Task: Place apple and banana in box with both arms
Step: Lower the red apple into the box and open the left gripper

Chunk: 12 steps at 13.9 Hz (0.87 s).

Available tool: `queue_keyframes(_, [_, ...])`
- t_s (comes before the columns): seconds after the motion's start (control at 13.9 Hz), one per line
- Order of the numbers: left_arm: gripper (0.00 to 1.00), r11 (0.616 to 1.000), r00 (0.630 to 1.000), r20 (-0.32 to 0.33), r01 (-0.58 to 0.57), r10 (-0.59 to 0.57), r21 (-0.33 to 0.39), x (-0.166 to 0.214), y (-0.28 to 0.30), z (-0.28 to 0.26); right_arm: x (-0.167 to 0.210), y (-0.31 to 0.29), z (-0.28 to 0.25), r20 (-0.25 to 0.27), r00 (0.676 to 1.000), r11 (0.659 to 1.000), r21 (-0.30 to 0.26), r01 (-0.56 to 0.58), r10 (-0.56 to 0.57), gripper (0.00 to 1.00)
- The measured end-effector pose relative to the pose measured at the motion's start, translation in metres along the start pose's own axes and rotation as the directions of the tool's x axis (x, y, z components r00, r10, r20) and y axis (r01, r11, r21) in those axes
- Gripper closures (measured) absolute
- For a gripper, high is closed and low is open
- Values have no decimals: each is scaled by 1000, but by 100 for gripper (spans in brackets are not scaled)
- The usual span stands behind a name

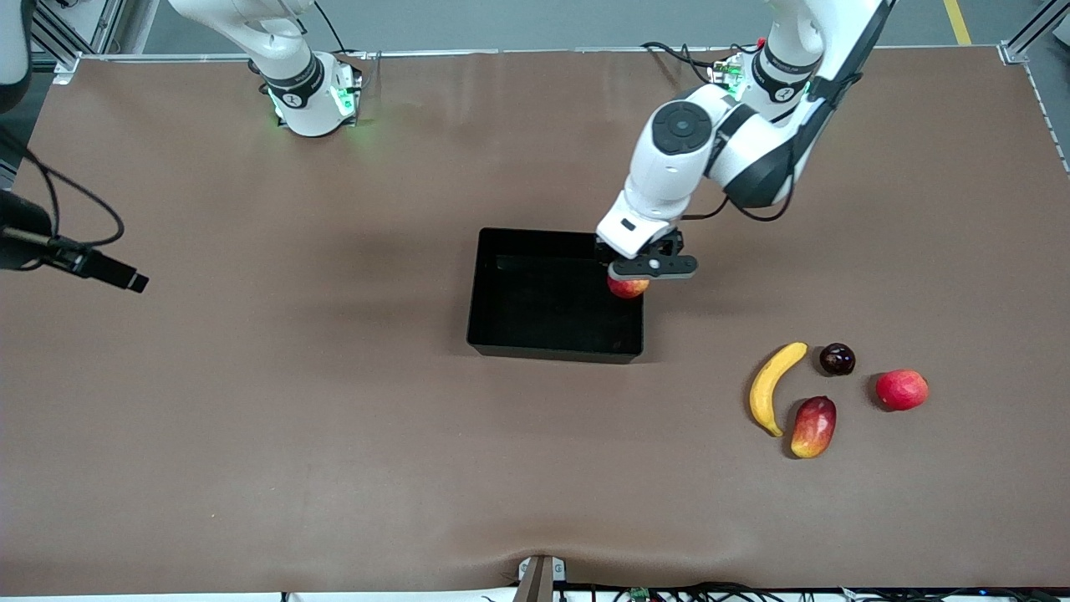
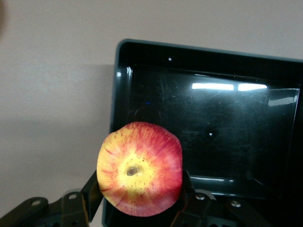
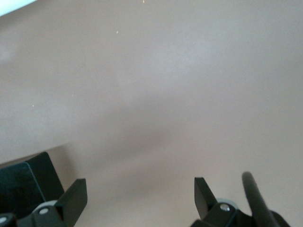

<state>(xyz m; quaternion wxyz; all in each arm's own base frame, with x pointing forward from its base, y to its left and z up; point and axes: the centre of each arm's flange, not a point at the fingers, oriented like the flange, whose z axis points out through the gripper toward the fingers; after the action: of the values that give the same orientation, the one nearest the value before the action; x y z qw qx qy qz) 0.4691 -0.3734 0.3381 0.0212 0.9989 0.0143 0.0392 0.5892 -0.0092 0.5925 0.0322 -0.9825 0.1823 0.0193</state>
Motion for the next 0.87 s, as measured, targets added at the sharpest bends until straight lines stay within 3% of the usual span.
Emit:
queue_keyframes(0.29, [32, 999, 999, -43, 22, -20, 42, -11, 12, 45, -36, 30, 30, 39, 999, 1000, -5, 1, -1, 0])
queue_keyframes(0.65, [32, 997, 997, -64, 40, -35, 65, -28, 25, 90, -29, 42, -11, -63, 998, 999, 26, 31, -30, 0])
queue_keyframes(0.87, [32, 997, 999, -48, 26, -22, 68, -37, 31, 99, -25, 52, -28, -92, 994, 998, 30, 53, -50, 0])
